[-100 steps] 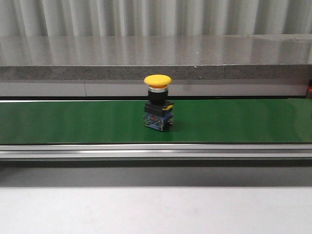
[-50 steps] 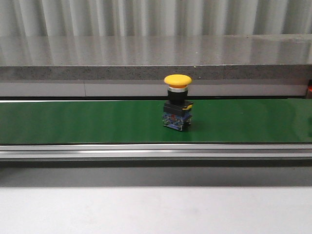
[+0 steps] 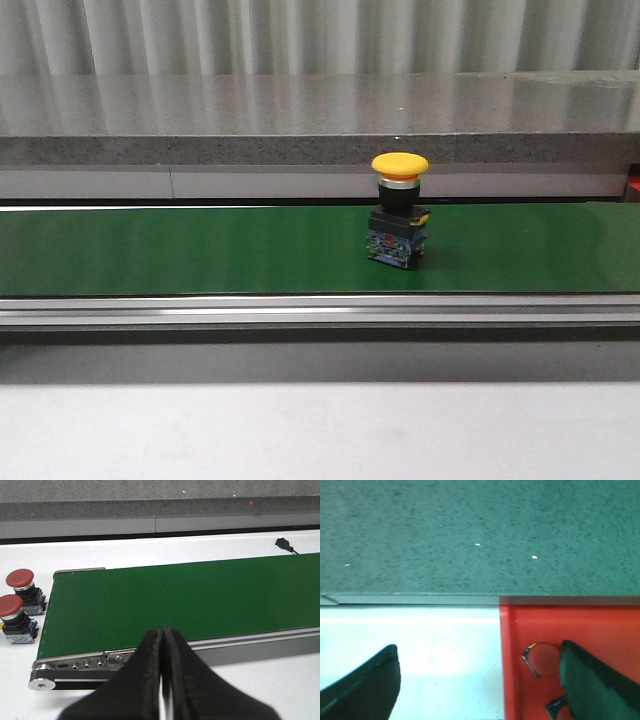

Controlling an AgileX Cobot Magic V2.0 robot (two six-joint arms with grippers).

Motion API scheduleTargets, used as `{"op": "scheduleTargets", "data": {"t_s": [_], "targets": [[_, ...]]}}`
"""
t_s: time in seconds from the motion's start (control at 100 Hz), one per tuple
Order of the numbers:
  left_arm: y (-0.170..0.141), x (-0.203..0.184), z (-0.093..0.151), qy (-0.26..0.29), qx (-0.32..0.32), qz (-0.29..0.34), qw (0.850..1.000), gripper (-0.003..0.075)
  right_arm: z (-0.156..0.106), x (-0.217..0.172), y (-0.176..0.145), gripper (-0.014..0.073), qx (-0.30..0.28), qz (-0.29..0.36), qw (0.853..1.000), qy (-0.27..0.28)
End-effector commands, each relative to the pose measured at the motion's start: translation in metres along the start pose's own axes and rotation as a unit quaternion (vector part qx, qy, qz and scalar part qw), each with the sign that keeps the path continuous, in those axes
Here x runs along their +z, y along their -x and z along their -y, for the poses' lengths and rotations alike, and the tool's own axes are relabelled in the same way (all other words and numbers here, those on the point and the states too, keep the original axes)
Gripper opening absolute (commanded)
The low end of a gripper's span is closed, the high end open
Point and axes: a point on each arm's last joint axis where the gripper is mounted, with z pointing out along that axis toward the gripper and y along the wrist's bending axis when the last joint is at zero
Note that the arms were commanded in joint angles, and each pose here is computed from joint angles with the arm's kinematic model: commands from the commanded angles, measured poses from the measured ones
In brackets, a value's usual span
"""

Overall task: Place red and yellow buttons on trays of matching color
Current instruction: 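Carry the red button into the red tray and open the right gripper, then grasp the yellow button at the belt's far end with the right gripper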

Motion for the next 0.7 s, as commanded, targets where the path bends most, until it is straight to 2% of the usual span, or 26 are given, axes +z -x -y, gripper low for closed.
{"op": "scheduleTargets", "data": {"t_s": [0.0,0.31,0.52,0.69], "targets": [[0.015,-0.004,0.002,-0.007,0.001,0.049,0.999,-0.002,-0.024,-0.056,0.015,0.0636,-0.033,0.066,0.997,0.013],[0.015,-0.004,0.002,-0.007,0.0,0.049,0.999,-0.002,-0.068,-0.109,-0.009,0.0636,-0.085,0.045,0.994,0.053],[0.015,-0.004,0.002,-0.007,0.0,0.049,0.999,-0.002,-0.081,-0.12,-0.055,0.0636,-0.107,0.032,0.992,0.064],[0.015,-0.004,0.002,-0.007,0.0,0.049,0.999,-0.002,-0.086,-0.112,-0.102,0.0636,-0.136,0.016,0.988,0.069]]}}
